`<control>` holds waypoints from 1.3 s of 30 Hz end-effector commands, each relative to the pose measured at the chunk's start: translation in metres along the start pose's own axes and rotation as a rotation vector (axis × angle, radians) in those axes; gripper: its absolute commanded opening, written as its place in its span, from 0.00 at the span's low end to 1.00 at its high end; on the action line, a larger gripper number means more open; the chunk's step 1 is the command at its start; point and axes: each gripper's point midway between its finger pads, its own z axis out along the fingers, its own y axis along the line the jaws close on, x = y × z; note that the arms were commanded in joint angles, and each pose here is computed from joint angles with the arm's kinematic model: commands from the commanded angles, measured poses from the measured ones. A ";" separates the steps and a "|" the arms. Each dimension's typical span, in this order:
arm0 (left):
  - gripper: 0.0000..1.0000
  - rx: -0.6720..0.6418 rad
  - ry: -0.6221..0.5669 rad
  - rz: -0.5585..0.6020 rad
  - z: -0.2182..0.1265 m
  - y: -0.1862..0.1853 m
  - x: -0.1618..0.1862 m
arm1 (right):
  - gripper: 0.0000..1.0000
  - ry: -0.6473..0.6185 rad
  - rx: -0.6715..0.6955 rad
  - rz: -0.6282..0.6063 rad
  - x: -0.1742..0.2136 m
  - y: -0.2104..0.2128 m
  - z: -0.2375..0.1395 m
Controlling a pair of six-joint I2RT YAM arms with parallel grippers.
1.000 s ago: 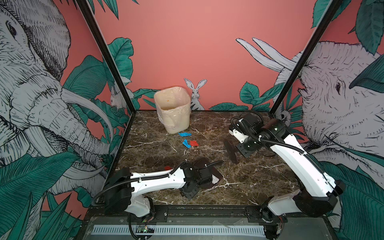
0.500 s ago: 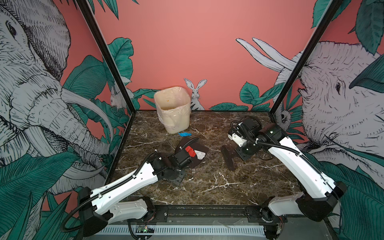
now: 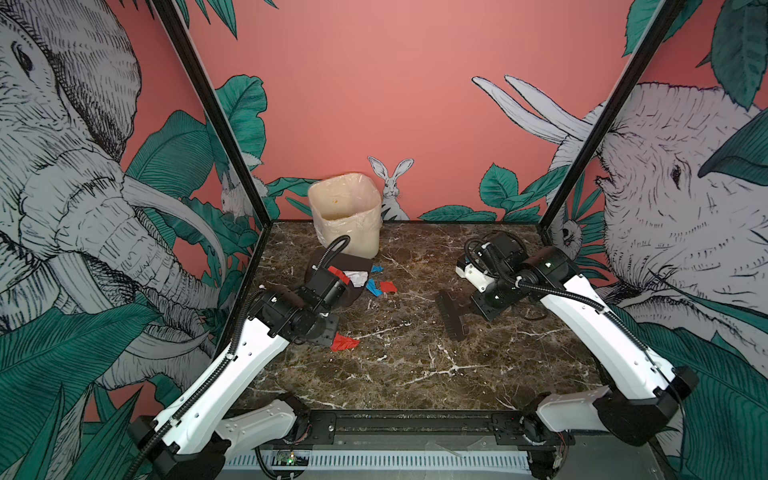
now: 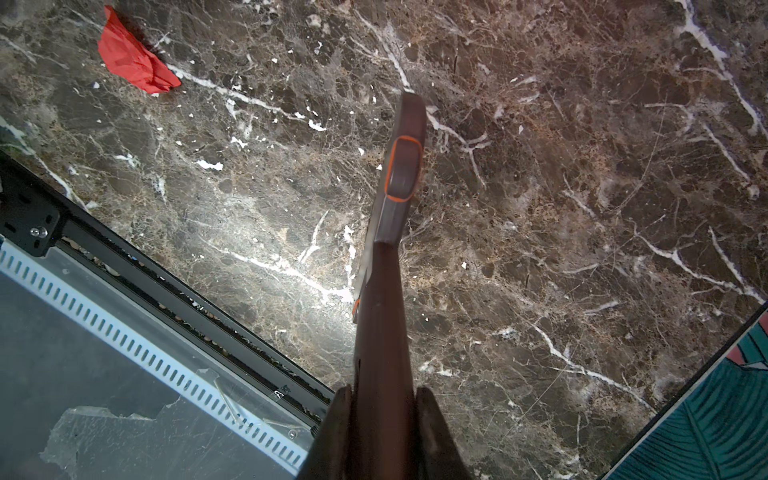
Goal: Sweep away the paper scraps from the table
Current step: 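Carry the dustpan toward the beige bin with the left gripper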
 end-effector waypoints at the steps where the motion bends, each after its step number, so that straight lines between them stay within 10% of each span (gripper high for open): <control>1: 0.00 -0.001 0.015 -0.017 -0.011 0.016 -0.002 | 0.00 -0.050 -0.036 -0.015 -0.001 0.006 -0.005; 39: 0.00 -0.081 -0.111 -0.182 -0.031 0.130 -0.153 | 0.00 -0.030 -0.121 -0.041 0.017 0.010 -0.005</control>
